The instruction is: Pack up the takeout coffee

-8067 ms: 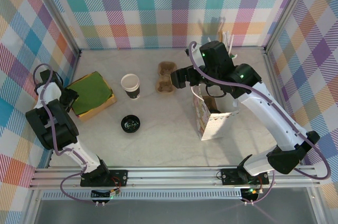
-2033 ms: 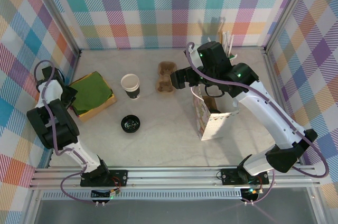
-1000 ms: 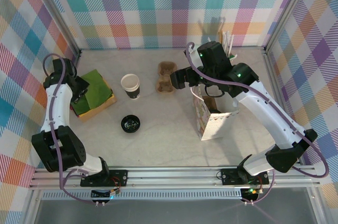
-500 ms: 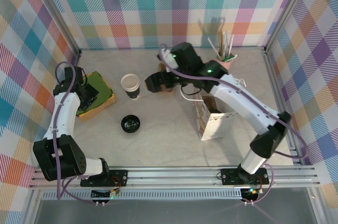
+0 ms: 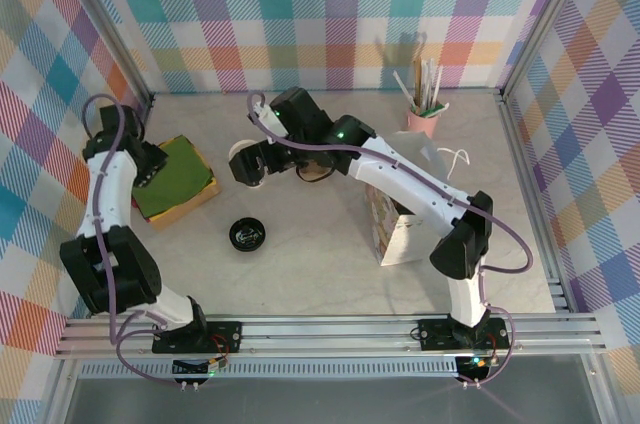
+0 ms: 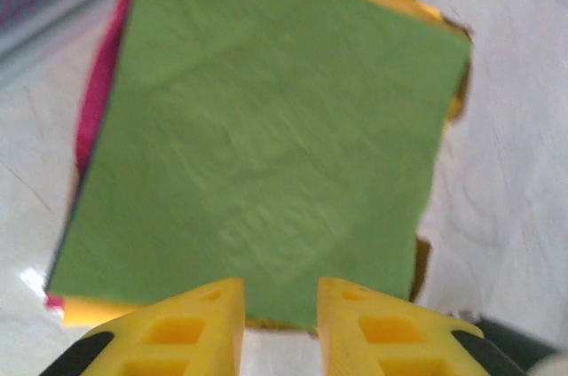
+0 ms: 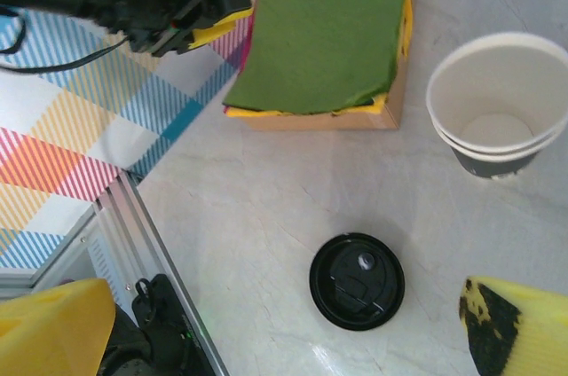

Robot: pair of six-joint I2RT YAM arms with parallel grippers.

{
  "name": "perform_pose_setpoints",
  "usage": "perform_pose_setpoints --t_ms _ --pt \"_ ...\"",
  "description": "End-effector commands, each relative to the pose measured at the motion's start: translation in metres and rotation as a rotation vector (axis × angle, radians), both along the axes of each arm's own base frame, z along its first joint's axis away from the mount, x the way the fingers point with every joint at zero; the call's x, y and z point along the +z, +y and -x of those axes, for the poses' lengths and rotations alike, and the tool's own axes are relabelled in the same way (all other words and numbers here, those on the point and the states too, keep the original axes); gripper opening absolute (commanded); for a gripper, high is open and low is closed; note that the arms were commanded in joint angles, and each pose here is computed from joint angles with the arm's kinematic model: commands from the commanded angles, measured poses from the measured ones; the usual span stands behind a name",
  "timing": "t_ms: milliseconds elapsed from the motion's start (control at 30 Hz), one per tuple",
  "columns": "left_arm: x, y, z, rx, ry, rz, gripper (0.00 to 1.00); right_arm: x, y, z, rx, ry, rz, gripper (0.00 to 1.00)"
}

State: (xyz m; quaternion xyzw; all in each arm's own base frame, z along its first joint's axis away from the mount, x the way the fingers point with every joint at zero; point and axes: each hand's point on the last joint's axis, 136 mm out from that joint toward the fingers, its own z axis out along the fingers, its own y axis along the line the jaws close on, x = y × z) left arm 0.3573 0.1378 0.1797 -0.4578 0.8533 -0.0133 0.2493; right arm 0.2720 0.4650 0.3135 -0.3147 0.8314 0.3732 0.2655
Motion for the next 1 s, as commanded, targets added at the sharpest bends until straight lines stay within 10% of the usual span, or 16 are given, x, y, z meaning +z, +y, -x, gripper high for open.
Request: perform_pose_setpoints --t_ms 0,167,967 --pt "-0.011 0.029 0.004 0.060 0.074 -0.023 0.27 0.006 0.008 0.009 0.039 -0.009 -0.003 0.99" --pt "-0.033 0.061 0.001 0.149 0.094 -0.068 0.43 0.007 0.012 0.013 0.059 -0.007 0.004 0.99" --pt "-0.101 0.093 -0.008 0.178 0.152 -0.007 0.46 0.004 0.019 0.016 0.075 -0.002 0.039 0.99"
